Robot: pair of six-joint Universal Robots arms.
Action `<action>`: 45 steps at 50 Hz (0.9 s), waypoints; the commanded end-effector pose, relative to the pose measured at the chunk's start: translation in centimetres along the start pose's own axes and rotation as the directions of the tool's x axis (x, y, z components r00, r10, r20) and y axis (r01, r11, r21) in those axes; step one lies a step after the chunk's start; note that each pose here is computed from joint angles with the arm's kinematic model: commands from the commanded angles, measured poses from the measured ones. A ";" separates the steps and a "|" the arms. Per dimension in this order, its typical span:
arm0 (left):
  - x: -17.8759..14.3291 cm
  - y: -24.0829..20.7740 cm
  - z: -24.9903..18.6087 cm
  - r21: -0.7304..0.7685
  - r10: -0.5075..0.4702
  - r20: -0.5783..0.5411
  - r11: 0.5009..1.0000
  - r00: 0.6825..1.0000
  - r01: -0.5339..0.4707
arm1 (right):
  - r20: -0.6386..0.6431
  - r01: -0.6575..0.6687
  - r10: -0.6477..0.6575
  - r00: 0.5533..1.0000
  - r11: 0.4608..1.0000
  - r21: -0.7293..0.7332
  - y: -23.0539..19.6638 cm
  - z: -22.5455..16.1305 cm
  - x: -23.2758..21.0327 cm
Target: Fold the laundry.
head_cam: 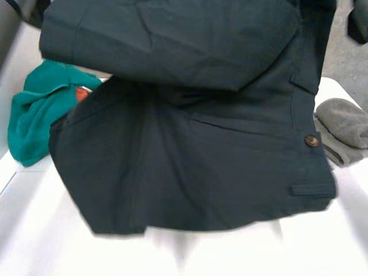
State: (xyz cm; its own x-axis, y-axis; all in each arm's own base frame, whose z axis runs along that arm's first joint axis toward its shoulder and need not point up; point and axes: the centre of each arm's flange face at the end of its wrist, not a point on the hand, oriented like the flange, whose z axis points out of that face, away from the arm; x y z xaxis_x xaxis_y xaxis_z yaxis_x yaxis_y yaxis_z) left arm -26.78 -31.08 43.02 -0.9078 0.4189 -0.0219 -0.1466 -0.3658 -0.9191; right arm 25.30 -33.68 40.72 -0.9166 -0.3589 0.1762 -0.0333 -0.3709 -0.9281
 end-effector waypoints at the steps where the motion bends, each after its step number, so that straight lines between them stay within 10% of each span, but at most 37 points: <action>1: -0.9 12.1 0.6 -0.281 -0.010 0.014 0.960 1.000 0.014 | 0.070 -0.017 0.030 0.997 0.983 -0.183 8.5 0.2 -3.7; 12: -2.0 22.0 2.8 -0.327 0.007 0.028 0.945 1.000 0.003 | -0.003 0.128 -0.129 0.992 0.985 -0.120 19.5 2.7 -7.1; 25: -2.9 14.4 3.2 -0.215 0.054 0.080 0.976 0.995 -0.036 | -0.031 0.204 -0.212 0.977 0.963 -0.174 14.9 1.6 -5.3; 30: -1.7 12.3 -1.2 -0.308 0.111 0.038 0.947 0.993 -0.094 | 0.162 0.259 -0.213 0.963 0.900 -0.352 12.2 -3.0 -5.1; 38: 0.9 12.2 -10.6 -0.540 0.064 -0.078 0.836 0.995 -0.097 | 0.421 0.362 -0.128 0.898 0.758 -0.542 10.2 -10.6 -4.6; 45: 4.1 13.5 -20.6 -0.770 -0.144 -0.238 0.631 0.961 -0.096 | 0.607 0.455 0.024 0.795 0.639 -0.621 11.4 -17.5 -4.8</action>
State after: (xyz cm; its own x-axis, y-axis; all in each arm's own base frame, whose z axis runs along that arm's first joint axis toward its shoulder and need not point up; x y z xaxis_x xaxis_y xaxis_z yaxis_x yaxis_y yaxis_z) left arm -24.94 -23.94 26.31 -0.8543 0.5110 -0.0949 0.2090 0.1704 -0.9630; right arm 24.09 -24.98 26.13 -0.6065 -0.6920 0.3915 -0.6105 0.0898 -0.7869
